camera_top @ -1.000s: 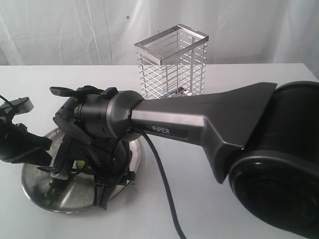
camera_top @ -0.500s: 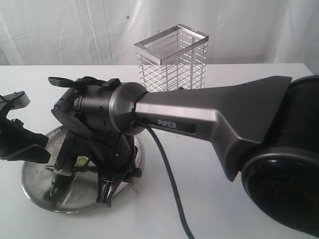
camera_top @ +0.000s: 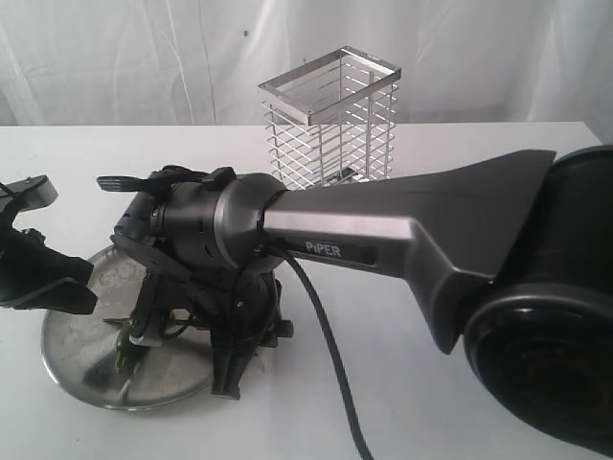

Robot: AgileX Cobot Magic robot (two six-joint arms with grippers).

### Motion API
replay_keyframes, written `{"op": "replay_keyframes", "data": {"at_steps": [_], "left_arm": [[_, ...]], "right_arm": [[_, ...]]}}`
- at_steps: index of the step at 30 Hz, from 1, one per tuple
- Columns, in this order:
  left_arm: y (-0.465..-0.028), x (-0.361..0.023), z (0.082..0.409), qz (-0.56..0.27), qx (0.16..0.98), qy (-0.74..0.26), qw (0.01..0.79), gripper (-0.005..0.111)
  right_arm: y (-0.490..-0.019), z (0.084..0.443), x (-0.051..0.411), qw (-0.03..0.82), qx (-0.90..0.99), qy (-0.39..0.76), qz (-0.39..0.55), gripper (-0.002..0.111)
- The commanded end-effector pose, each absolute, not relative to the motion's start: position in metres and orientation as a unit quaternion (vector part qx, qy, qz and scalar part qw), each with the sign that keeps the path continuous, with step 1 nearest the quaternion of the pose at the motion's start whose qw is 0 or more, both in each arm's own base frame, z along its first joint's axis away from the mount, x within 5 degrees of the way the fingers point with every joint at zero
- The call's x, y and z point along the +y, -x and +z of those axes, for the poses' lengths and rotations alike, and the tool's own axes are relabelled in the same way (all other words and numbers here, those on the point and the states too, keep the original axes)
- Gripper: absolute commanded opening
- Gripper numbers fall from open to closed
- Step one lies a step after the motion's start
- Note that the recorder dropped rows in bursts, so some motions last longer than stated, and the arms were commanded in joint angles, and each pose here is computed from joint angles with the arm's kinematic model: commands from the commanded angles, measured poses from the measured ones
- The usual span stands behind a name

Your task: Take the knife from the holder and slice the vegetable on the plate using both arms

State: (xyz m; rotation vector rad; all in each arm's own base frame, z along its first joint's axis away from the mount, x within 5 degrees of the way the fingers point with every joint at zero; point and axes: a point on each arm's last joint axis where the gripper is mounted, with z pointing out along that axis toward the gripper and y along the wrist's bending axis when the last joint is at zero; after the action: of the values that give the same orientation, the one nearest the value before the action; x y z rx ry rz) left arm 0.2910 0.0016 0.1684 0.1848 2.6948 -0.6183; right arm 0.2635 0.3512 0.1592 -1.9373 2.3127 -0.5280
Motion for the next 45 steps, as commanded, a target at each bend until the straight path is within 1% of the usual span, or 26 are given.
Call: {"op": "replay_keyframes", "data": {"at_steps": [1, 5, 7, 14, 17, 26, 34, 45], "left_arm": [[-0.288, -0.002, 0.170, -0.231, 0.954, -0.061, 0.179, 0.000], [-0.288, -0.002, 0.170, -0.230, 0.954, -0.060, 0.180, 0.000], [-0.289, -0.002, 0.170, -0.230, 0.954, -0.057, 0.182, 0.000], [-0.289, -0.002, 0.170, -0.232, 0.954, -0.056, 0.182, 0.000], [-0.288, -0.002, 0.170, -0.234, 0.954, -0.057, 0.180, 0.000], [-0.288, -0.002, 0.170, -0.235, 0.954, -0.058, 0.180, 0.000], [-0.289, -0.002, 0.170, -0.234, 0.953, -0.055, 0.183, 0.000], [-0.289, -0.002, 0.170, -0.235, 0.953, -0.054, 0.183, 0.000]], "right_arm": [[-0.265, 0.157, 0.343, 0.032, 0.747, 0.634, -0.198, 0.000], [-0.264, 0.145, 0.330, 0.007, 0.741, 0.636, -0.215, 0.000], [-0.263, 0.145, 0.326, 0.003, 0.741, 0.636, -0.217, 0.000], [-0.267, 0.170, 0.318, 0.035, 0.739, 0.632, -0.233, 0.000], [-0.268, 0.172, 0.317, 0.035, 0.744, 0.628, -0.228, 0.000], [-0.266, 0.151, 0.296, -0.008, 0.730, 0.633, -0.257, 0.000], [-0.267, 0.160, 0.277, -0.007, 0.727, 0.628, -0.277, 0.000], [-0.265, 0.159, 0.278, -0.010, 0.727, 0.630, -0.275, 0.000]]}}
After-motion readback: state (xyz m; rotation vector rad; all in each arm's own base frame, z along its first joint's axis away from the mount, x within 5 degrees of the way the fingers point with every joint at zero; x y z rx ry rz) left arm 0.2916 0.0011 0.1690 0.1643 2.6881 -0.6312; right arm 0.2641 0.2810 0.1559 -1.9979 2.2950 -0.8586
